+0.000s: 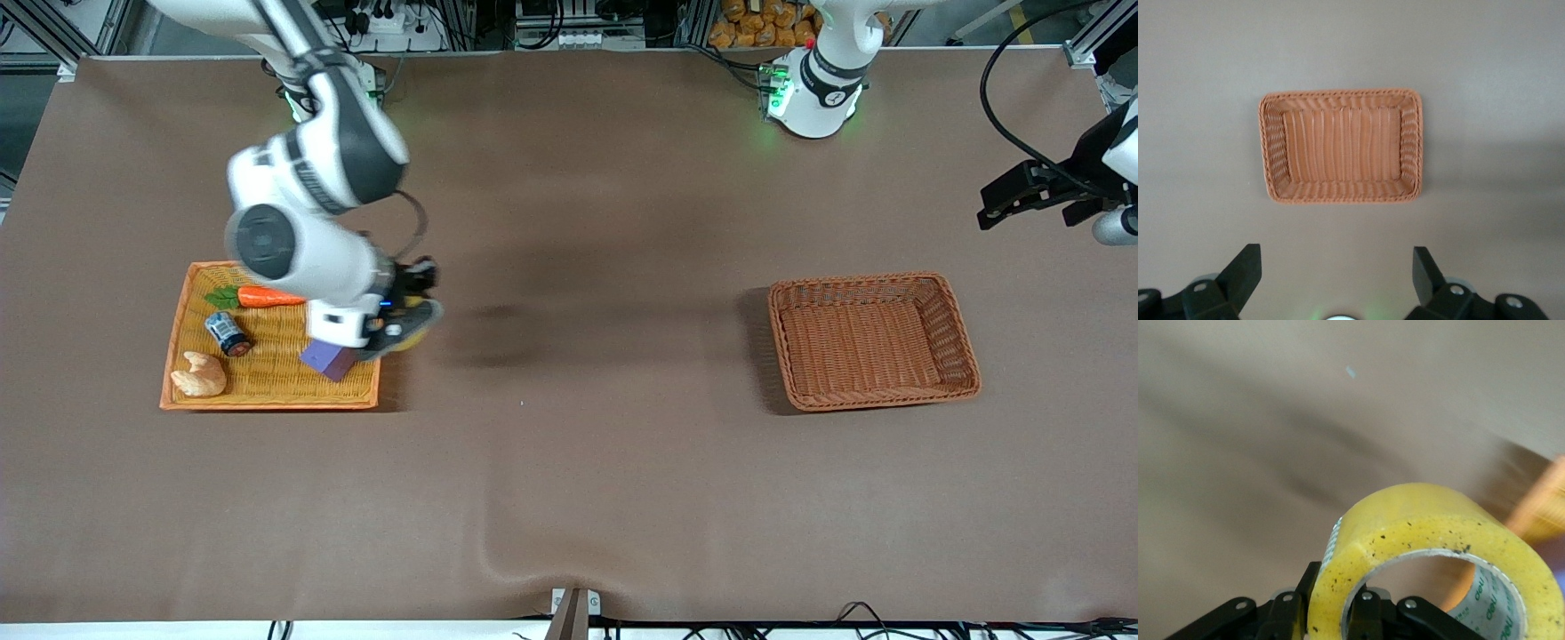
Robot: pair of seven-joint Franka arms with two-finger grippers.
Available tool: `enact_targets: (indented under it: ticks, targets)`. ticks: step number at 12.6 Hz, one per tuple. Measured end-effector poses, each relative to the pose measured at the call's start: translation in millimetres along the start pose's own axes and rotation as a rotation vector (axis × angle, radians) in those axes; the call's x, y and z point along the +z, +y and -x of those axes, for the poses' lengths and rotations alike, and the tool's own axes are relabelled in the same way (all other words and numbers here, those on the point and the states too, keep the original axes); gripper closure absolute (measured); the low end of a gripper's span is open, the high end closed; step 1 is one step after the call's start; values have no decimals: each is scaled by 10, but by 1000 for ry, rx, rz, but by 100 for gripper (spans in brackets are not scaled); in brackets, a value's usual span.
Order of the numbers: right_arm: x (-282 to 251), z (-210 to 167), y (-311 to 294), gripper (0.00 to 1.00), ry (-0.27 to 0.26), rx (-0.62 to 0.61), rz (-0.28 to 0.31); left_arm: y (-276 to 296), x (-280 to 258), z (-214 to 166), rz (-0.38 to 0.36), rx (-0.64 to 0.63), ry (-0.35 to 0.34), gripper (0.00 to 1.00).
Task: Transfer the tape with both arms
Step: 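Carry the tape roll toward the table middle with the right gripper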
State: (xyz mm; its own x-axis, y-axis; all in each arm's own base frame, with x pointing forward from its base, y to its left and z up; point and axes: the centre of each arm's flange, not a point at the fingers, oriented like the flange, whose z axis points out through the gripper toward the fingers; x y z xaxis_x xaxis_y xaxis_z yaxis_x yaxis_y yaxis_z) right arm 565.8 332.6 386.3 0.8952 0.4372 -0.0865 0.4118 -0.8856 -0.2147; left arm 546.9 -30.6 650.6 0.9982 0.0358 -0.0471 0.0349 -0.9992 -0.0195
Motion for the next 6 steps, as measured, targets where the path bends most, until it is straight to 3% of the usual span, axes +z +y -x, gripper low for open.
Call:
enact_targets:
  ticks: [3,6]
  targets:
    - [855,-376,-1063,77,127,178,8,-32,6,8,-1,-6,-8,0]
    - [1640,-667,-1863,77,241,300,-32,-38,114,-4,-3,-7,-42,0]
